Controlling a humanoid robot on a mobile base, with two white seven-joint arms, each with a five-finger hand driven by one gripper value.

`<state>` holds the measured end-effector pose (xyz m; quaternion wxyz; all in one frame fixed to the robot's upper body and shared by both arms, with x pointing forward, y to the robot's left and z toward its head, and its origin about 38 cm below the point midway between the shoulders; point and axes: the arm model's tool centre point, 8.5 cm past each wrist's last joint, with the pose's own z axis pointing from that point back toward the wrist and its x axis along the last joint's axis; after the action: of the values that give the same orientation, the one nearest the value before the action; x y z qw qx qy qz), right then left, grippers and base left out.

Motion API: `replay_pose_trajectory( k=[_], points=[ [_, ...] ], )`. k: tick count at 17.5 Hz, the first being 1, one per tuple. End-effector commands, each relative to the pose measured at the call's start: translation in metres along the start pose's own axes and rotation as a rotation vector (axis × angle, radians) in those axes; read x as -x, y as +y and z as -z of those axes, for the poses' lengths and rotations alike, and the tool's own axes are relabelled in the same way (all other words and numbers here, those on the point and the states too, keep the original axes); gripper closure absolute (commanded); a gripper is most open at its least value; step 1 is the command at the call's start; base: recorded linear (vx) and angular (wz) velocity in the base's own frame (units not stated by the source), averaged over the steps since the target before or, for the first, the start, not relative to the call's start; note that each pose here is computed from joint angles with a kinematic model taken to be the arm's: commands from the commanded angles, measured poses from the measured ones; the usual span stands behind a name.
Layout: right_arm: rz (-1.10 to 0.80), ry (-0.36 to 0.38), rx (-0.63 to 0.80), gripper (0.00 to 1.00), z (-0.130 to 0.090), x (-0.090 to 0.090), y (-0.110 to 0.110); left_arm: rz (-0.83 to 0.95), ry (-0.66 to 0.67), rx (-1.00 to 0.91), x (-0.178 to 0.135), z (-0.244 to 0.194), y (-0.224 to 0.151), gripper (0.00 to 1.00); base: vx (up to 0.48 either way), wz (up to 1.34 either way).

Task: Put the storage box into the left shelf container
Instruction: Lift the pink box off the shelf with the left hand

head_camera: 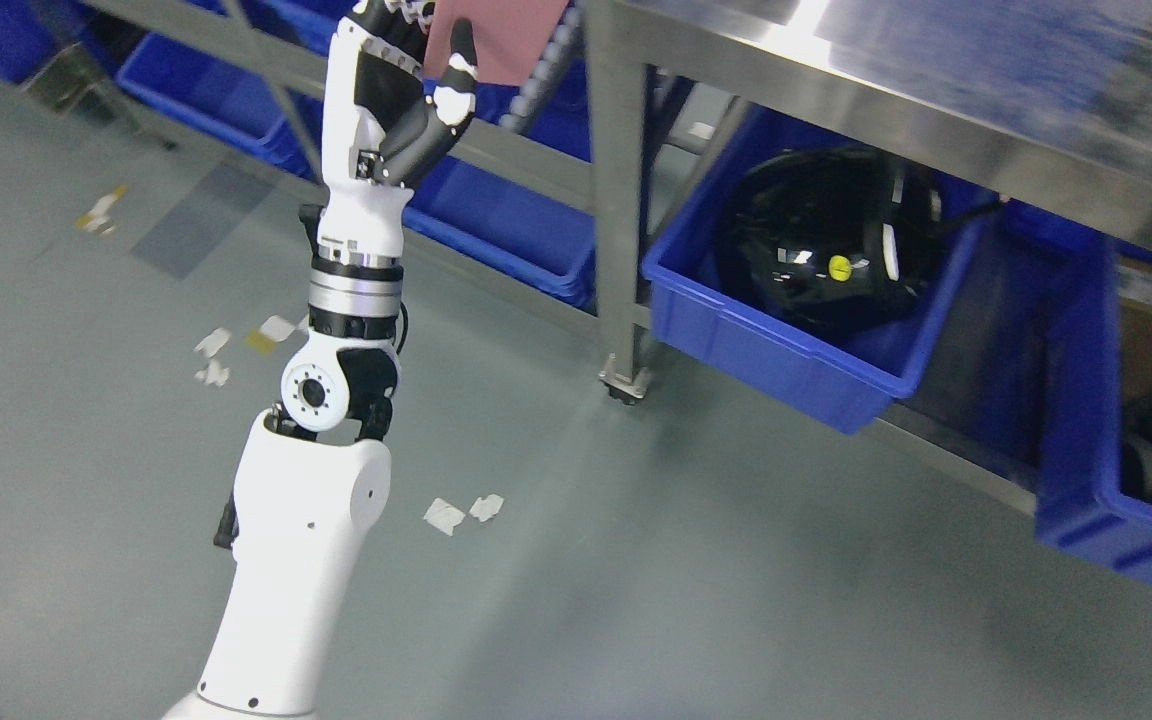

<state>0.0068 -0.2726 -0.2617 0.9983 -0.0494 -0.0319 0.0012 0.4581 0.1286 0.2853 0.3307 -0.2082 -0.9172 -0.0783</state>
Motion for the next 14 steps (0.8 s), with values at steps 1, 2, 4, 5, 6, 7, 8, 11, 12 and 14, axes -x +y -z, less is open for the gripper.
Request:
replay_pose_trajectory(
  k=[1,2,4,5,6,7,8,11,12,14],
  points=[
    [0.004,-0.024,0.018,0.00,0.001,-0.010,-0.011,-0.111,-0.065,0.090,-0.030,-0.044,-0.057,1.00,-0.018,1.06],
    [0.004,-0.024,0.020,0.00,0.001,-0.010,-0.012,-0.116,-0.040,0.074,-0.026,-0.055,-0.056,1.00,0.046,0.93],
    [0.004,-0.024,0.018,0.00,0.001,-0.010,-0.011,-0.109,0.007,0.021,-0.018,-0.077,-0.046,1.00,0.082,0.85],
    [0.004,-0.024,0.020,0.00,0.001,-0.010,-0.012,-0.101,0.022,-0.005,-0.017,-0.086,-0.040,1.00,0.117,0.77],
    [0.004,-0.024,0.018,0.00,0.001,-0.010,-0.011,-0.103,0.039,-0.017,-0.015,-0.093,-0.039,1.00,0.111,0.68],
    [0.004,-0.024,0.020,0.00,0.001,-0.010,-0.012,-0.115,0.075,-0.029,-0.009,-0.109,-0.043,1.00,0.111,0.68],
    [0.004,-0.024,0.018,0.00,0.001,-0.010,-0.011,-0.134,0.107,-0.032,-0.005,-0.123,-0.050,1.00,0.137,0.68],
    [0.002,-0.024,0.018,0.00,0.001,-0.010,-0.011,-0.170,0.122,-0.039,-0.003,-0.152,-0.068,1.00,0.184,0.82],
    [0.004,-0.024,0.020,0.00,0.001,-0.010,-0.012,-0.173,0.132,-0.047,-0.002,-0.158,-0.069,1.00,0.190,0.83],
    [0.004,-0.024,0.018,0.00,0.001,-0.010,-0.011,-0.177,0.143,-0.059,-0.002,-0.168,-0.070,0.99,0.219,0.79]
  ],
)
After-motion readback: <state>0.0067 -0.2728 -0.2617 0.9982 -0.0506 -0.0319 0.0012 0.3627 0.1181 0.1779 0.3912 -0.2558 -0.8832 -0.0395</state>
